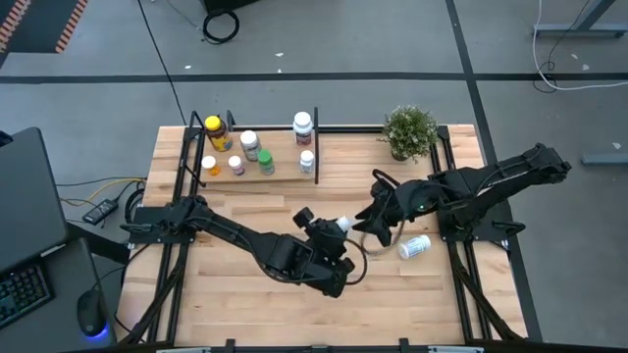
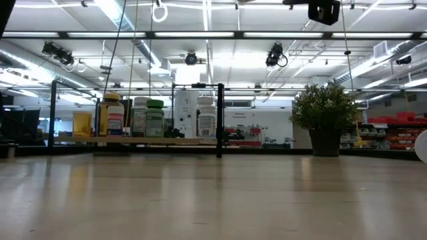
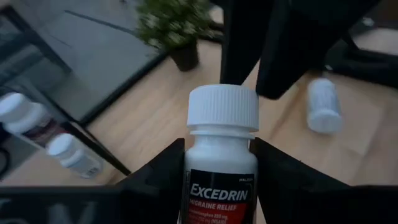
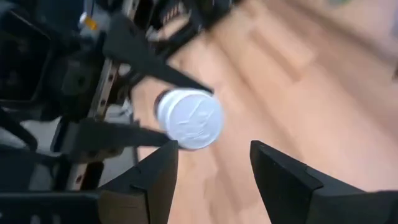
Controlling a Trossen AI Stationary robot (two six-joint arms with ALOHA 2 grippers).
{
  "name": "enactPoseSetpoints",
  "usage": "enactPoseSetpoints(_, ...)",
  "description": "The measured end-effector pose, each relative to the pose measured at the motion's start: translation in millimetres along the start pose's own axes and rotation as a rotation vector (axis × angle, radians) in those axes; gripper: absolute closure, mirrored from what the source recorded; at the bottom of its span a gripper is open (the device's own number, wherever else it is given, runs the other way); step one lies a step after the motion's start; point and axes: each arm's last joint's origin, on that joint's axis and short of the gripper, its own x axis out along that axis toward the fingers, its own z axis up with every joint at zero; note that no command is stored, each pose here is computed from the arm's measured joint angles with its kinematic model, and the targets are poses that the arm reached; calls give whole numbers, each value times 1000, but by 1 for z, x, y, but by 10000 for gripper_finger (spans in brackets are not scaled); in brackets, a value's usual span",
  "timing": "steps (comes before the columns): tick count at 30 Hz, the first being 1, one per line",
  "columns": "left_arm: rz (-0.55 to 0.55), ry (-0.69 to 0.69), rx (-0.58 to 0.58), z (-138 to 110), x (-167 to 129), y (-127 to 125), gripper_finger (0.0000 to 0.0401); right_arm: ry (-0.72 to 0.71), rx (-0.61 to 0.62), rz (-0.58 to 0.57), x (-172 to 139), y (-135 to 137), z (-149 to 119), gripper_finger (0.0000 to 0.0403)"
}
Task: Pick and place medicine bottles onto shelf by color
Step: Put the black medicine bottle on the shelf
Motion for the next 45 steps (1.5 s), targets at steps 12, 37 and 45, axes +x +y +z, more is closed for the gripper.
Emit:
enactPoseSetpoints(12,128,-55,-87,-14,-24,10,239,-139,-99,25,-14,5,10,194)
enactPoseSetpoints(37,-255,-7,4,26,6,-4,234,19,-98,86,-13,3,2,194)
enactPoseSetpoints(45,-234,22,-13,24,10,-1,233,34,-87,143,-16,5,2,188)
